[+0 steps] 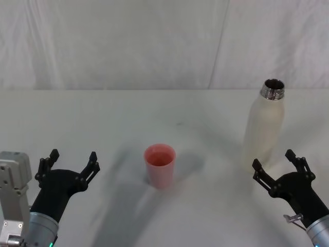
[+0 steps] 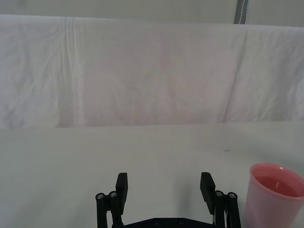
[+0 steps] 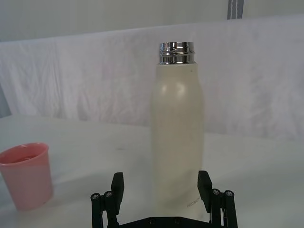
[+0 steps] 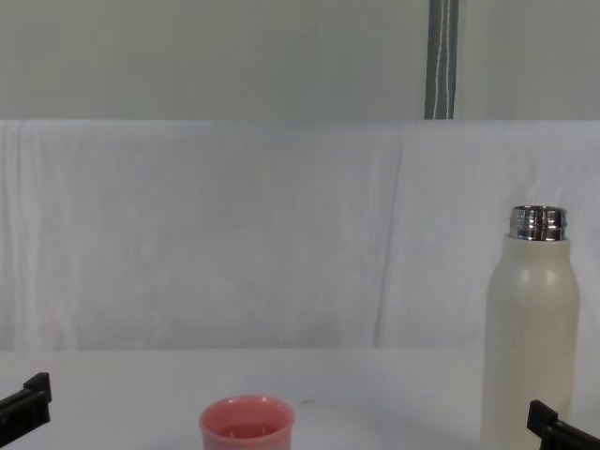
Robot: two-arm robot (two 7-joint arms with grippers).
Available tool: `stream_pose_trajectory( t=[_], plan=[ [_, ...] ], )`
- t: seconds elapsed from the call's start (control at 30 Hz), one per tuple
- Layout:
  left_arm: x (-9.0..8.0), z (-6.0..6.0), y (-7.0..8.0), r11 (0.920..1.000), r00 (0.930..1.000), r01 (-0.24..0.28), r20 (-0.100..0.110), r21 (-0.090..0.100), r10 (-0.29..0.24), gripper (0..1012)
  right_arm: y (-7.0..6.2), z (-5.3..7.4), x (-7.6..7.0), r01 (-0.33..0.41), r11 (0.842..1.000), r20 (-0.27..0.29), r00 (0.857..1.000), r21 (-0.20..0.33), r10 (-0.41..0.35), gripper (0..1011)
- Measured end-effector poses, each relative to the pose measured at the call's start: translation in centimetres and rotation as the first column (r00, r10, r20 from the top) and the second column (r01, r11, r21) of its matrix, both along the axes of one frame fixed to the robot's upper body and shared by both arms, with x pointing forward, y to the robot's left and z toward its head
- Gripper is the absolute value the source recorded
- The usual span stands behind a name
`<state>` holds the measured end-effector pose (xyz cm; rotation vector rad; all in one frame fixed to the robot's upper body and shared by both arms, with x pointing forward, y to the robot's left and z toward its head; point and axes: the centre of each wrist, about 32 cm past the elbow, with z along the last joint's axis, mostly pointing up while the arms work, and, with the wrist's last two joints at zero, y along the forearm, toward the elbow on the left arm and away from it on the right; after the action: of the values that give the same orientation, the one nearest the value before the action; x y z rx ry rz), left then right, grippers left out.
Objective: Grasp the thermos with one hand and pour water into the cup lid.
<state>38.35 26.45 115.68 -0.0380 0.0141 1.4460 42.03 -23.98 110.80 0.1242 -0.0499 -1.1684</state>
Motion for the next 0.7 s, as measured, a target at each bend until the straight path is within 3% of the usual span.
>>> stream_pose_trajectory(
  t=[0.7],
  plan=[
    [0.0,0.0,0.0,1.0,1.0,0.0,0.0,0.0,0.0,1001,-0.1,0.11,-0.06,-0.031,1.0,-0.01,0.999,-0.004,0.031,1001]
  ],
)
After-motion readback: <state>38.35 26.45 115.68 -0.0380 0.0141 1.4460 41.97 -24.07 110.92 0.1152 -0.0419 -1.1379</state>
